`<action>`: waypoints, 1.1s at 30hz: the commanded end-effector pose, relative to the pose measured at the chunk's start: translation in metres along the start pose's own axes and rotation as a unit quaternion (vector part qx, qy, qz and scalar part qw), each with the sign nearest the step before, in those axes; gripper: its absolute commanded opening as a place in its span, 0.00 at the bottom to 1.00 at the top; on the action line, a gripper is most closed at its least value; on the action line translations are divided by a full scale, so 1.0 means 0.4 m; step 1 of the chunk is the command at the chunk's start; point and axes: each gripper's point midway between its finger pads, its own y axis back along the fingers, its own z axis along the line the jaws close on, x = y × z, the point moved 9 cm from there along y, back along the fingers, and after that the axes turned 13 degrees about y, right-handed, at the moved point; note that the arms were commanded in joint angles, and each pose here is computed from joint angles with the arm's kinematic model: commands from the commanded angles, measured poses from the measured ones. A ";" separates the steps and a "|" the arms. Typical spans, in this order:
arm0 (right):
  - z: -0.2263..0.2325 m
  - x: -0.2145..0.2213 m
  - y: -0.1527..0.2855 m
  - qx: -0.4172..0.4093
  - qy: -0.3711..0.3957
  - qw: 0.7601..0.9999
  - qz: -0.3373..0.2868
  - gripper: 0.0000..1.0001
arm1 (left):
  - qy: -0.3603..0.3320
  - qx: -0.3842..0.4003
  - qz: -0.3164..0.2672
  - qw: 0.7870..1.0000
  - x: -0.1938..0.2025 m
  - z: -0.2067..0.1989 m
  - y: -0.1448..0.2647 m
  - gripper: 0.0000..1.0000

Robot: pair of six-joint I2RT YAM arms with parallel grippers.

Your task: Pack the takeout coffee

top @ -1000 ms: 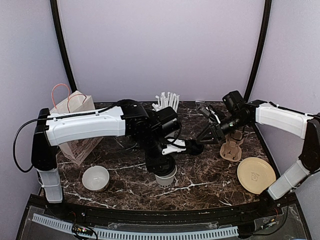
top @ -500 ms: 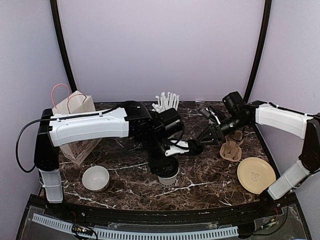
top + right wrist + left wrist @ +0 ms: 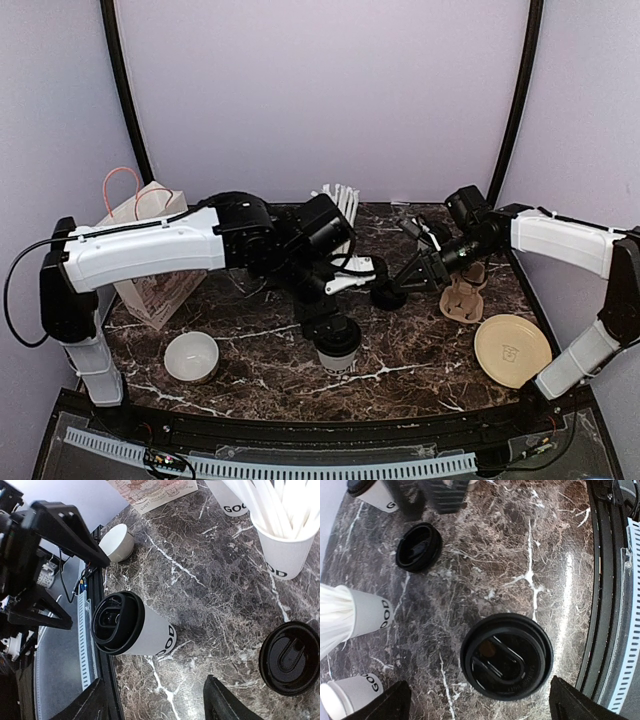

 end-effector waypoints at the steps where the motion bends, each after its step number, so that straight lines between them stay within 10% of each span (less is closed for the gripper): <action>1: 0.008 0.027 -0.016 -0.011 -0.042 0.999 -0.012 0.68 | 0.073 -0.049 -0.096 0.991 0.007 0.042 0.131 0.99; 12: 0.031 0.098 -0.125 -0.114 -0.134 0.984 -0.004 0.61 | 0.357 0.121 -0.115 0.919 0.118 0.135 0.052 0.73; 33: 0.042 0.073 -0.249 -0.192 -0.134 0.971 0.051 0.46 | 0.371 0.176 -0.048 0.911 0.150 0.114 -0.081 0.56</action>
